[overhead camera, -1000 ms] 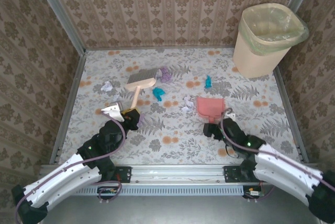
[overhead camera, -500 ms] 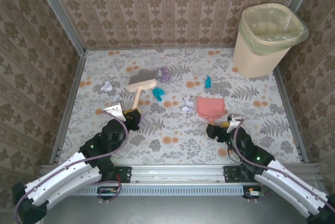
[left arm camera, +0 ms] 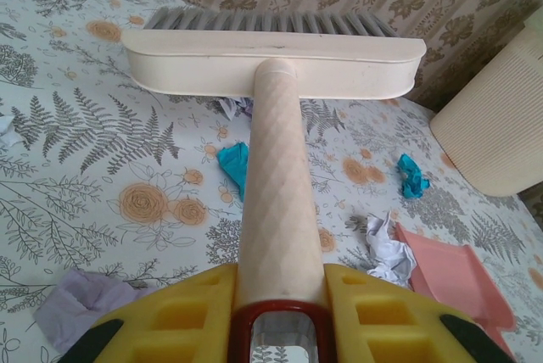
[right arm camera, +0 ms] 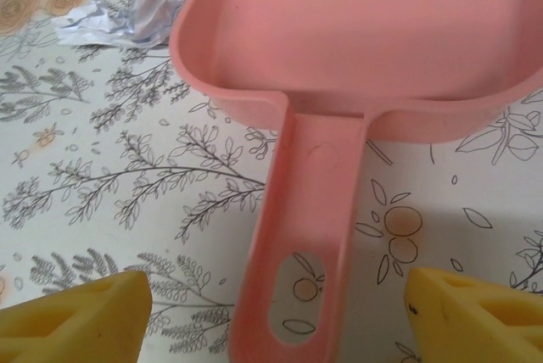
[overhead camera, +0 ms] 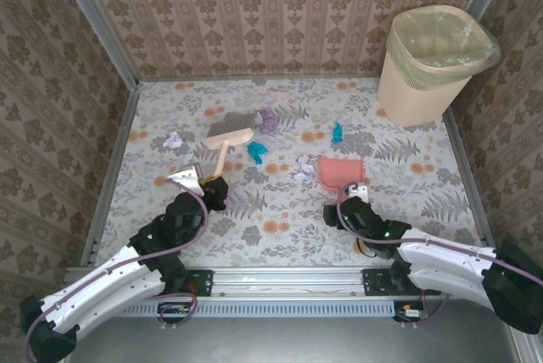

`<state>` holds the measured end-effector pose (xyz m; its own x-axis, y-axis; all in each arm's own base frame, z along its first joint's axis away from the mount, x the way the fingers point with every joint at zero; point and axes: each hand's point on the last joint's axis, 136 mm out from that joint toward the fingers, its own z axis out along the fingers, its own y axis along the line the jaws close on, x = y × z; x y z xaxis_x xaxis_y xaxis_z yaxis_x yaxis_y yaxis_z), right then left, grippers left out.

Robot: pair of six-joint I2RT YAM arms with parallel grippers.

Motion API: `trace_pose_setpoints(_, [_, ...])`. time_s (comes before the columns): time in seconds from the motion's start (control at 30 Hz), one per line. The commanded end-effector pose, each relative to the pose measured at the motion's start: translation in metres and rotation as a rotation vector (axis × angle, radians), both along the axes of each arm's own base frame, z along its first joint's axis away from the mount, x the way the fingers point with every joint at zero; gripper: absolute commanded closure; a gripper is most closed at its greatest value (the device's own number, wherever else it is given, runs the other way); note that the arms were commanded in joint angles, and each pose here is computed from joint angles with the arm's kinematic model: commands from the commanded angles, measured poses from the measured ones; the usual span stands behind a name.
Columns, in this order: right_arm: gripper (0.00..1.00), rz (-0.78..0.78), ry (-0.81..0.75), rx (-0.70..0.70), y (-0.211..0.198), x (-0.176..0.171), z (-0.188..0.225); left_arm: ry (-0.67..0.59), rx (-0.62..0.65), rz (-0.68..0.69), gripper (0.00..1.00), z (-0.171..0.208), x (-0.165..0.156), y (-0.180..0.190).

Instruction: Sweep away the paper scraps from the table

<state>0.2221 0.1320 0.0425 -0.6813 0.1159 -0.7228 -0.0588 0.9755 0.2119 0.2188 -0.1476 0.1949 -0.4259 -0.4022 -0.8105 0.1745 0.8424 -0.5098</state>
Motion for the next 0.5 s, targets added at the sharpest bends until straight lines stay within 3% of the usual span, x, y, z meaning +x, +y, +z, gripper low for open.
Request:
trace_pose_setpoints(0.0, [0.25, -0.071, -0.067, 0.014, -0.0003, 0.0150, 0.0164, -0.030, -0.038, 0.013, 1.00, 0.0089, 0.0032, 0.0000])
trace_pose_setpoints(0.47, [0.43, -0.079, -0.034, -0.033, 0.0023, 0.0169, 0.0091, -0.030, -0.038, 0.012, 1.00, 0.0090, 0.0033, -0.0001])
